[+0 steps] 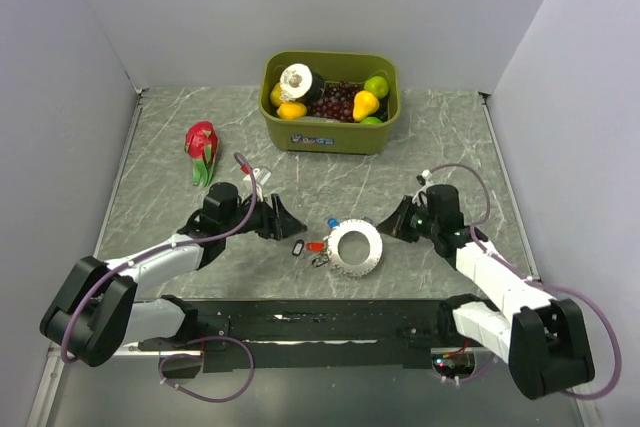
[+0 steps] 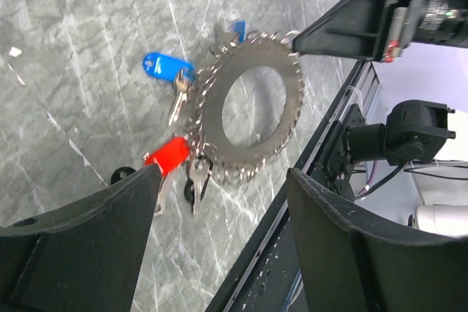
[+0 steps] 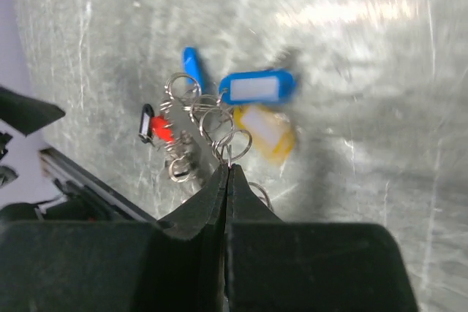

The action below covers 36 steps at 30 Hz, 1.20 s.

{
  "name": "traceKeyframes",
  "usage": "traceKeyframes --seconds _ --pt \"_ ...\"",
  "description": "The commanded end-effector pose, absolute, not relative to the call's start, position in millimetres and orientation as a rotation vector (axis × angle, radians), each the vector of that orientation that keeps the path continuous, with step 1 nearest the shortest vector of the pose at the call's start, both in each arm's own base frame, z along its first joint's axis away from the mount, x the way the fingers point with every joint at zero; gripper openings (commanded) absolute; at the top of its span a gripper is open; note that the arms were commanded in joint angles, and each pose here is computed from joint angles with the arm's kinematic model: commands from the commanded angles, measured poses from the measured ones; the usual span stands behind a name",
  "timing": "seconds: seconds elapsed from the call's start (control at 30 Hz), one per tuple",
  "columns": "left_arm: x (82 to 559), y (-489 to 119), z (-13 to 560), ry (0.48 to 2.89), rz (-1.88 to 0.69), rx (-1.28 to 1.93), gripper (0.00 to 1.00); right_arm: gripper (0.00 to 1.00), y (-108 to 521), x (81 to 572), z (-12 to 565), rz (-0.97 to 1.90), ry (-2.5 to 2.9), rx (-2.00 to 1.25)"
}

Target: Put the keys on the keyring

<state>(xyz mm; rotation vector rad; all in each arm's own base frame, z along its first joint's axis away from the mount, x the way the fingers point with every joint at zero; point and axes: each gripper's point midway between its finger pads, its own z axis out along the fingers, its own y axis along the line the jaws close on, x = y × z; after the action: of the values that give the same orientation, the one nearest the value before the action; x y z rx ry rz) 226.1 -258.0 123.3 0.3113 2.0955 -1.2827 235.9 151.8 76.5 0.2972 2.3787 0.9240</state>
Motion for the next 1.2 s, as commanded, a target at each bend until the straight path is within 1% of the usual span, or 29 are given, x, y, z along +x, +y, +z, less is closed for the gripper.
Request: traceKeyframes --seconds 0.0,0.2,0.43,0.6,0.83,1.0,1.17 --pt "237.4 -265.7 154.0 1.977 -1.306 0.357 0.75 0.0 150.4 239.9 106.7 0.87 2.294 0.087" --pt "236.1 -269.0 178.8 1.885 -1.328 0.409 0.76 0.0 166.9 236.0 136.0 0.93 2.192 -0.09" --pt "238.4 -272.8 213.2 1.771 -1.336 0.468 0.77 0.0 180.3 231.3 189.3 0.828 1.989 -0.34" --pt "237.8 -276.3 226.6 1.718 -1.365 0.491 0.76 0.0 195.8 218.3 200.8 0.886 1.882 -0.492" --pt "226.5 -284.9 247.3 1.612 -1.38 0.595 0.77 0.0 201.7 208.7 225.3 0.917 1.689 -0.581" --pt "212.2 -303.2 261.9 1.527 -1.419 0.711 0.72 0.0 211.0 198.3 245.1 0.985 1.574 -0.649" --pt "204.5 -316.8 284.2 1.389 -1.444 0.786 0.72 0.0 222.4 182.8 258.2 1.067 1.466 -0.733"
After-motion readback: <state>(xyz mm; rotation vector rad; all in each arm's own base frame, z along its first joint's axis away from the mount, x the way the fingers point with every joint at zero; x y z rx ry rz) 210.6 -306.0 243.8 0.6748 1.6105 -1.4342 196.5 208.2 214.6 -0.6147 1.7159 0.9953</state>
